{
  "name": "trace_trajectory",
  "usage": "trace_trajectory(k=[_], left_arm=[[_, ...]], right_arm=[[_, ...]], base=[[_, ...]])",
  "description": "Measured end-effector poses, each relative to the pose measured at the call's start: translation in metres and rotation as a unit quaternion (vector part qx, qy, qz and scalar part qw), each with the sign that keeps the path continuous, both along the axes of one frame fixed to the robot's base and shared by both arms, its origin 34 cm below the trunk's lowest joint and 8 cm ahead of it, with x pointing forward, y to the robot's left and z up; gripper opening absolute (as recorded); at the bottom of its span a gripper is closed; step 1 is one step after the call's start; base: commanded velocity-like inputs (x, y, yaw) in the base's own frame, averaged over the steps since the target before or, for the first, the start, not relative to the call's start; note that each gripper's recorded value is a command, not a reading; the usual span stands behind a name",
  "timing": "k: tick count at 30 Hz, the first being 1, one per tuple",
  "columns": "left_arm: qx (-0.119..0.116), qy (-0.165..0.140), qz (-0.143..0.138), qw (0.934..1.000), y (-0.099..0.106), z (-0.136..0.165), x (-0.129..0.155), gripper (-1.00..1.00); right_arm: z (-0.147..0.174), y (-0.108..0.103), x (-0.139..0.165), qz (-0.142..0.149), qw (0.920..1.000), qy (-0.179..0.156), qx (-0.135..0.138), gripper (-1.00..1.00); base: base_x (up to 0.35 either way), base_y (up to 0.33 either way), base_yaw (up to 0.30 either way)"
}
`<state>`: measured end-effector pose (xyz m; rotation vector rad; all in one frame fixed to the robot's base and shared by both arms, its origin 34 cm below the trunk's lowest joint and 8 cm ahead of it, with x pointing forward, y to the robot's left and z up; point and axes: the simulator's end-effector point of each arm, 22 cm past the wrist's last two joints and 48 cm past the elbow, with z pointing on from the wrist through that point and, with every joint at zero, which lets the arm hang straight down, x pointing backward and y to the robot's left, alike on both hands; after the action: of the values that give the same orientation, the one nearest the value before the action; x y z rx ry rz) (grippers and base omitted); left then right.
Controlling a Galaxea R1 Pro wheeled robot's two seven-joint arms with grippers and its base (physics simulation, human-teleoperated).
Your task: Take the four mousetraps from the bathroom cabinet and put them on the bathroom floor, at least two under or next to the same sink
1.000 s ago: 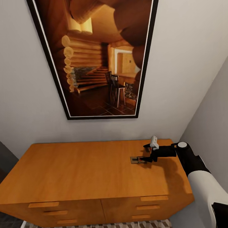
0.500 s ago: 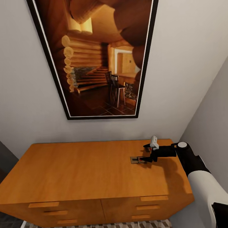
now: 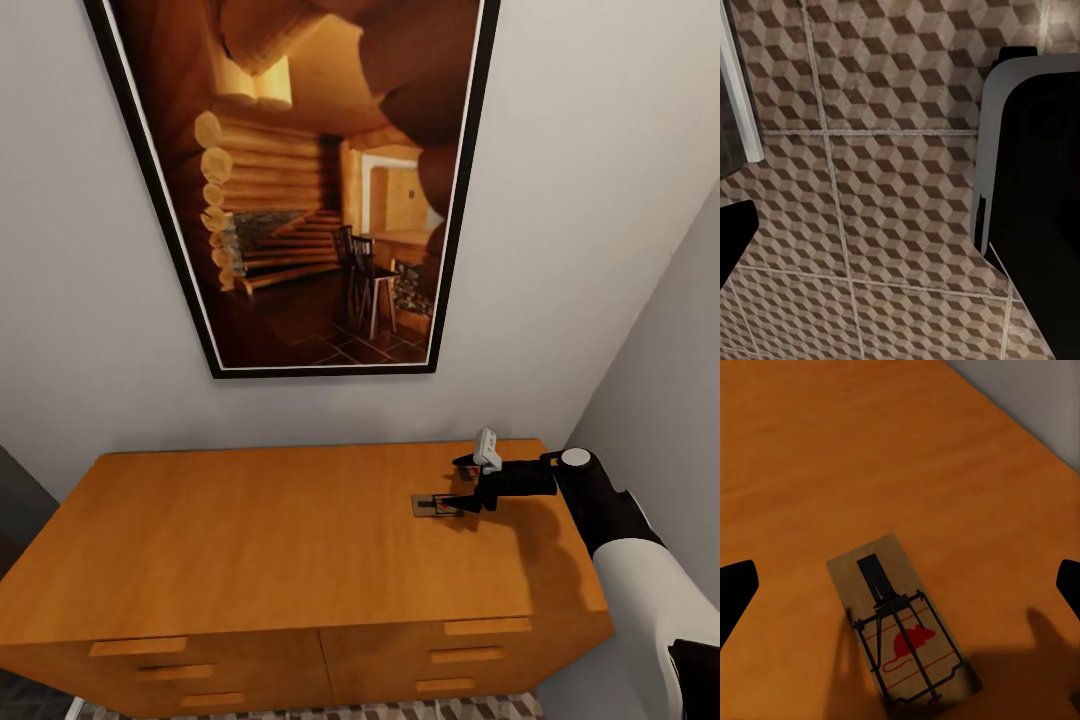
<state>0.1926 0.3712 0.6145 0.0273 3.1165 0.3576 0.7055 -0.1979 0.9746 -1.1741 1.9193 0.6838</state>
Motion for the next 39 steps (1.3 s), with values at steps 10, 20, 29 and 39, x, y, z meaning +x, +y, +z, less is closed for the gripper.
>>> trace_trajectory(k=[10, 20, 29, 39], left_arm=[[-0.001, 0.002, 0.000, 1.0000, -0.001, 0.000, -0.001, 1.00], [-0.001, 0.007, 0.000, 1.0000, -0.001, -0.001, -0.006, 1.00], [-0.001, 0.013, 0.000, 0.9999, -0.002, -0.002, -0.010, 1.00], [-0.002, 0.019, 0.000, 0.9998, -0.002, -0.003, -0.015, 1.00]], right_arm=[[-0.002, 0.000, 0.000, 0.000, 1.0000, 0.002, 0.000, 1.00], [-0.009, 0.000, 0.000, 0.000, 1.0000, 0.008, 0.000, 1.00], [-0.015, 0.000, -0.001, 0.000, 0.9999, 0.013, 0.000, 1.00], [-0.023, 0.000, -0.001, -0.001, 0.9998, 0.020, 0.000, 1.00]], base=[[0.000, 0.000, 0.000], [0.000, 0.000, 0.000], [0.000, 0.000, 0.000], [0.000, 0.000, 0.000]])
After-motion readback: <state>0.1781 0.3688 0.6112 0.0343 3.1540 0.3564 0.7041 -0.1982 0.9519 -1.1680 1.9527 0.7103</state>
